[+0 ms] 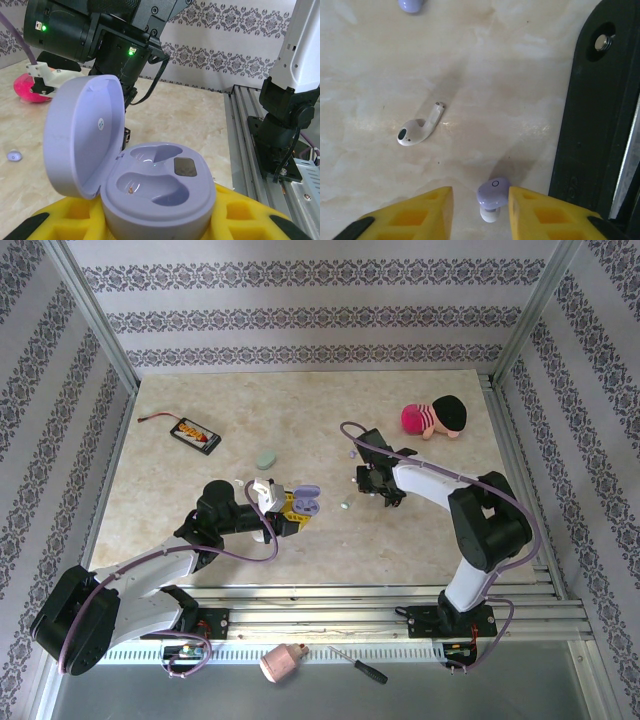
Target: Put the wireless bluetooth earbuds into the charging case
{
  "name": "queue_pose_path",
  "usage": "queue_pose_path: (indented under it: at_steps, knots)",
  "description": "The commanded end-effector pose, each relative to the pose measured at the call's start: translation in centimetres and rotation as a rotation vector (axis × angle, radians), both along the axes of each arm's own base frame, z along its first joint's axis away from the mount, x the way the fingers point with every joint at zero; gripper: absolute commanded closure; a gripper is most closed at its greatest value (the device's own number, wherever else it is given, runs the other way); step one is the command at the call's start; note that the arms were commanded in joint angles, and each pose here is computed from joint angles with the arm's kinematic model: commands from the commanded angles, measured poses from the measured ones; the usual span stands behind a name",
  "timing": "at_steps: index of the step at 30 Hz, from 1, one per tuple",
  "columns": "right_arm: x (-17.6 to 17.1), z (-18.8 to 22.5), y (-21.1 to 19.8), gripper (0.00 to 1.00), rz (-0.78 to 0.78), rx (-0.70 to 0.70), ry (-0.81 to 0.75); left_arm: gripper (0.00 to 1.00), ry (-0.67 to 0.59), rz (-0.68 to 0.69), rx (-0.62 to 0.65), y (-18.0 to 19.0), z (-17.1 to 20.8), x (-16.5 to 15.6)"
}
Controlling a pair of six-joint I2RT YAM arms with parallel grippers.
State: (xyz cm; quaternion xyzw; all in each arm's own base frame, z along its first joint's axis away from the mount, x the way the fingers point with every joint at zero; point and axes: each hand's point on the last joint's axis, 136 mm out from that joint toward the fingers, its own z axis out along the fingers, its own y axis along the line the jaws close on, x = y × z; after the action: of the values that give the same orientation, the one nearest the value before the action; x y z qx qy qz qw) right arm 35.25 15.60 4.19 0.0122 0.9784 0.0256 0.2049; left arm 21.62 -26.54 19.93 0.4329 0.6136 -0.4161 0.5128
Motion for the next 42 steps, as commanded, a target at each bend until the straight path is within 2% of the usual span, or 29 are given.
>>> queue_pose_path:
  at_steps: [1,12,26,35,42]
  knots:
    - [-1.1,-1.8,-1.2,0.69,-0.029,-0.058,0.057,0.86,-0.050,-0.015,-0.007,-0.3,0.6,-0.3]
    - [-1.2,-3.0,-0.7,0.67,0.000,-0.070,0.096,0.86,-0.042,-0.019,-0.005,-0.4,0.5,-0.2]
    - [0.3,-2.3,1.1,0.66,0.153,-0.139,0.071,0.86,-0.038,-0.009,0.000,0.0,0.2,-0.6]
    - [0.2,0.4,-1.0,0.64,0.141,-0.327,0.030,0.86,-0.052,0.015,0.005,0.4,0.0,-0.7]
    - [-0.7,0.6,-1.0,0.67,0.177,-0.453,0.041,0.86,-0.090,0.063,0.029,1.5,-0.1,-0.8]
